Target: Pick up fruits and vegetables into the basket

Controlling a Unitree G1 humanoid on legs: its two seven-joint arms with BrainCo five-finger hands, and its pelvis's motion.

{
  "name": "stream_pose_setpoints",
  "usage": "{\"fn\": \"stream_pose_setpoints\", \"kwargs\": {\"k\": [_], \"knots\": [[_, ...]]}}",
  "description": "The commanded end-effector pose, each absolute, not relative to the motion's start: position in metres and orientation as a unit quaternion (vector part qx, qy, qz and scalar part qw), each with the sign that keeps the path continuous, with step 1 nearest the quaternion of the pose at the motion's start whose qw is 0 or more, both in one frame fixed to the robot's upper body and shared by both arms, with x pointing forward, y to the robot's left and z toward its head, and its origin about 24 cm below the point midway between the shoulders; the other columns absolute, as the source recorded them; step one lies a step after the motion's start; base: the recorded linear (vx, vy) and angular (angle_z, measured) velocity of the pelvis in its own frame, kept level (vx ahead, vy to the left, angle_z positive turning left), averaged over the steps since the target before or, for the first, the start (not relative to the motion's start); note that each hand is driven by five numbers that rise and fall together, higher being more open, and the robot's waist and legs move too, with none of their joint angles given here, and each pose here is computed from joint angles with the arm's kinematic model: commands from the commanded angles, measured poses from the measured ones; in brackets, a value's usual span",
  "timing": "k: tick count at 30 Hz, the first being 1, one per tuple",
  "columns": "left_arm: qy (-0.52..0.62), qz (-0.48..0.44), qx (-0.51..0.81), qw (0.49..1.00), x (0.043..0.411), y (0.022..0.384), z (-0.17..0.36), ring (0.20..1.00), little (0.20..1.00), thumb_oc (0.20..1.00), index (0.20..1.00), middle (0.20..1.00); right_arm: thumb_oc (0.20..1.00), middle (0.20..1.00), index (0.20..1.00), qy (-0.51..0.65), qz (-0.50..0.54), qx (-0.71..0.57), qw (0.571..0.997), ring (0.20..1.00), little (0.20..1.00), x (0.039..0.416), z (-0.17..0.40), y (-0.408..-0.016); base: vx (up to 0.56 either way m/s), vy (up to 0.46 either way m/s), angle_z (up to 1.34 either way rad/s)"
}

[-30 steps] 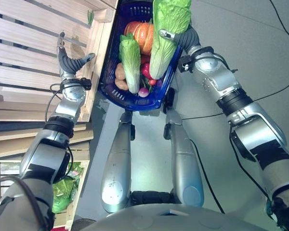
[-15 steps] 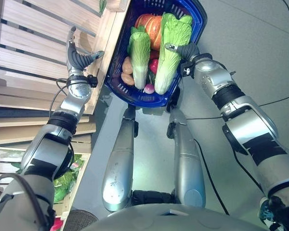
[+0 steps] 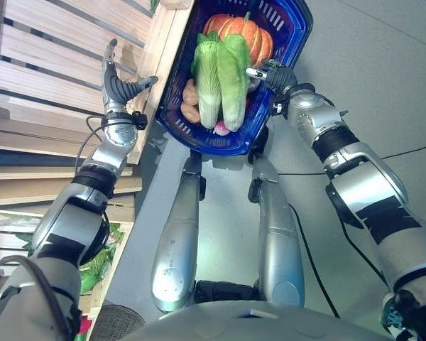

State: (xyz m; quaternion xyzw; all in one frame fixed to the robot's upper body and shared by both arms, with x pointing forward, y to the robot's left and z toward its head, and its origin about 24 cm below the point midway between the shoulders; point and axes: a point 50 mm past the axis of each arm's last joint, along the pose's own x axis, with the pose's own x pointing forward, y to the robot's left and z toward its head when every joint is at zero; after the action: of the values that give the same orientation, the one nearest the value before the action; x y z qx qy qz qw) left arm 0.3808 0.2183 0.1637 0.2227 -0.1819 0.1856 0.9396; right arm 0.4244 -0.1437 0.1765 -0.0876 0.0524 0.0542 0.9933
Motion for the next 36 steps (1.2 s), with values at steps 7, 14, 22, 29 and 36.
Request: {"fn": "stream_pose_setpoints", "kwargs": {"k": [7, 14, 22, 29, 36], "knots": [[-0.209, 0.189, 0.193, 0.94, 0.378, 0.204, 0.162, 1.0, 1.0, 1.0, 1.0, 1.0, 1.0, 1.0, 1.0, 0.015, 0.047, -0.069, 0.996, 1.0, 1.0, 0.427, 0.196, -0.149, 0.0, 0.0, 0.0], [-0.194, 0.182, 0.23, 0.936, 0.374, 0.209, 0.152, 1.0, 1.0, 1.0, 1.0, 1.0, 1.0, 1.0, 1.0, -0.011, 0.049, -0.091, 0.995, 1.0, 1.0, 0.424, 0.192, -0.152, -0.03, 0.009, 0.01], [-0.121, 0.19, 0.276, 0.934, 0.356, 0.245, 0.115, 1.0, 1.0, 1.0, 1.0, 1.0, 1.0, 1.0, 1.0, -0.036, 0.046, -0.125, 0.99, 1.0, 1.0, 0.41, 0.169, -0.17, -0.03, 0.035, -0.06], [0.006, 0.14, 0.317, 0.938, 0.313, 0.266, 0.038, 1.0, 1.0, 1.0, 1.0, 1.0, 1.0, 1.0, 1.0, 0.024, 0.008, -0.113, 0.993, 1.0, 1.0, 0.375, 0.092, -0.203, 0.02, 0.006, -0.01], [0.162, 0.089, 0.302, 0.935, 0.247, 0.28, -0.038, 1.0, 1.0, 1.0, 1.0, 1.0, 1.0, 1.0, 1.0, 0.186, -0.048, -0.078, 0.978, 1.0, 1.0, 0.293, -0.022, -0.246, 0.17, -0.016, -0.06]]}}
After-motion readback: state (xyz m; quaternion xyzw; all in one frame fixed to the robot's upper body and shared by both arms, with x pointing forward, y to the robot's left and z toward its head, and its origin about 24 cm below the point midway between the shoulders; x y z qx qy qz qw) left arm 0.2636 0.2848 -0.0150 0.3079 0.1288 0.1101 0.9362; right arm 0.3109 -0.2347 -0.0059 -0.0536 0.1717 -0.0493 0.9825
